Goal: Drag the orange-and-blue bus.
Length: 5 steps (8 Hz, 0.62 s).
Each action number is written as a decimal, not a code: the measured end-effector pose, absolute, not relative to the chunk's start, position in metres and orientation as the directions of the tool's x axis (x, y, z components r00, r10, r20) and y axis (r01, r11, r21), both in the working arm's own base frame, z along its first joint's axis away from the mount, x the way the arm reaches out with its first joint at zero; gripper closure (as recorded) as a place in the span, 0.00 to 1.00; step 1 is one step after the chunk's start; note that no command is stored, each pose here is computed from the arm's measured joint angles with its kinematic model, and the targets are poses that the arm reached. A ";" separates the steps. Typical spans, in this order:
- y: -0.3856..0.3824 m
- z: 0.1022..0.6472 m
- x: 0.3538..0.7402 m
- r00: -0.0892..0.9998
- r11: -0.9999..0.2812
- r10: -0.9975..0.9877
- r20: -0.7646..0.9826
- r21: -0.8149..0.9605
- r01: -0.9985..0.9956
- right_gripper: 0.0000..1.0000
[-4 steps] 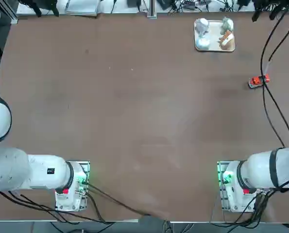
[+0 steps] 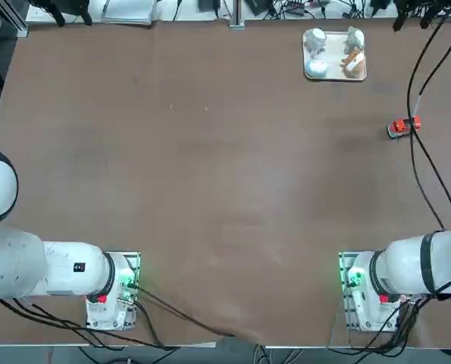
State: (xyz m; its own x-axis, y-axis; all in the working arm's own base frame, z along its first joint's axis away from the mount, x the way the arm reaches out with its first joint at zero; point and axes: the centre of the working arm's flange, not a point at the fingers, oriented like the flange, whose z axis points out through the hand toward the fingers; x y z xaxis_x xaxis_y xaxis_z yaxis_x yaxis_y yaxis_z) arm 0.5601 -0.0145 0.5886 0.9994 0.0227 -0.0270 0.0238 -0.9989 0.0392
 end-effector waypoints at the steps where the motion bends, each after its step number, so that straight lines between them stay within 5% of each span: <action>1: -0.015 0.589 0.560 0.999 -0.999 0.023 -0.026 0.039 0.024 0.00; 5: -0.018 0.587 0.561 0.999 -0.999 0.016 -0.032 0.039 0.018 0.00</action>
